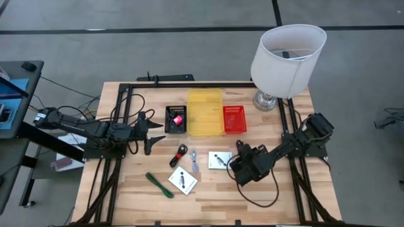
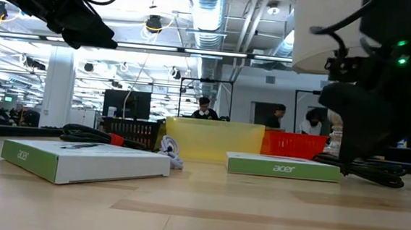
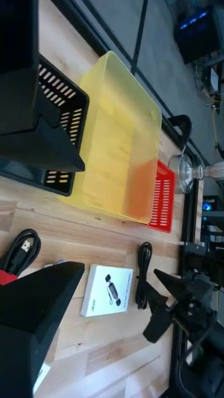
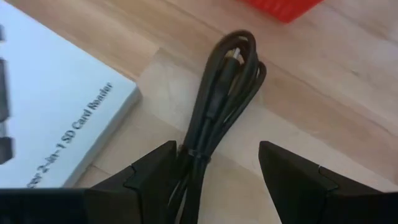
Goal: Pick and place items into bin
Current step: Put the right black charger cable into the red bin, then put the black charger cable into the red bin
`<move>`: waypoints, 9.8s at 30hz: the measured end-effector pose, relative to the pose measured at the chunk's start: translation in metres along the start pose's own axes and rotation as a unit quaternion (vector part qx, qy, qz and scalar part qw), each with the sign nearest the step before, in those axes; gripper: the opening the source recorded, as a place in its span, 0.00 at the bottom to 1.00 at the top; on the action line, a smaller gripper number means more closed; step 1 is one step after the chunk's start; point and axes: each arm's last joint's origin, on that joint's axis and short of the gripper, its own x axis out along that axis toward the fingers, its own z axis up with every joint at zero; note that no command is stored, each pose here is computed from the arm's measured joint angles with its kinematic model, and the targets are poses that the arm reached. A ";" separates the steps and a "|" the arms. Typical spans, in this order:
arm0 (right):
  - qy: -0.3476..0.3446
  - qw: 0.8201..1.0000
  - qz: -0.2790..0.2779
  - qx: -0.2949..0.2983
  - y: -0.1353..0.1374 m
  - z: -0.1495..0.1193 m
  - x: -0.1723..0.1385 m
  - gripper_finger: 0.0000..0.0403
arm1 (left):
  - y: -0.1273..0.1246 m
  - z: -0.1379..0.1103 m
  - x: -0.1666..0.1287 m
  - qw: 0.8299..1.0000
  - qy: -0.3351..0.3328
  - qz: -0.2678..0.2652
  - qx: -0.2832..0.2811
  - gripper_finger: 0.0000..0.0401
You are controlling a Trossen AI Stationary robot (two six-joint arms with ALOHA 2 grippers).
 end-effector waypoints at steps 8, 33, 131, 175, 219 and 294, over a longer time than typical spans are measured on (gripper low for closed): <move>0.053 0.999 0.010 -0.001 0.003 0.012 0.008 0.56 | 0.000 0.000 0.000 1.000 0.000 -0.001 -0.002 0.60; 0.085 0.996 0.013 -0.024 0.003 0.026 0.017 0.13 | 0.000 0.000 0.000 1.000 0.000 -0.001 -0.002 0.60; 0.144 0.975 -0.025 -0.165 -0.054 0.212 0.038 0.30 | 0.001 -0.004 0.000 1.000 0.017 0.002 0.006 0.60; -0.066 0.965 -0.066 -0.247 0.008 0.049 -0.108 0.30 | -0.013 -0.019 0.024 0.980 0.126 -0.092 -0.127 0.60; -0.099 0.972 -0.073 -0.202 -0.010 -0.012 -0.097 0.30 | -0.069 -0.040 0.116 0.928 0.336 0.015 -0.163 0.60; -0.100 0.973 -0.062 -0.201 -0.007 -0.012 -0.096 0.30 | -0.068 0.091 0.169 0.950 0.178 0.042 0.253 0.07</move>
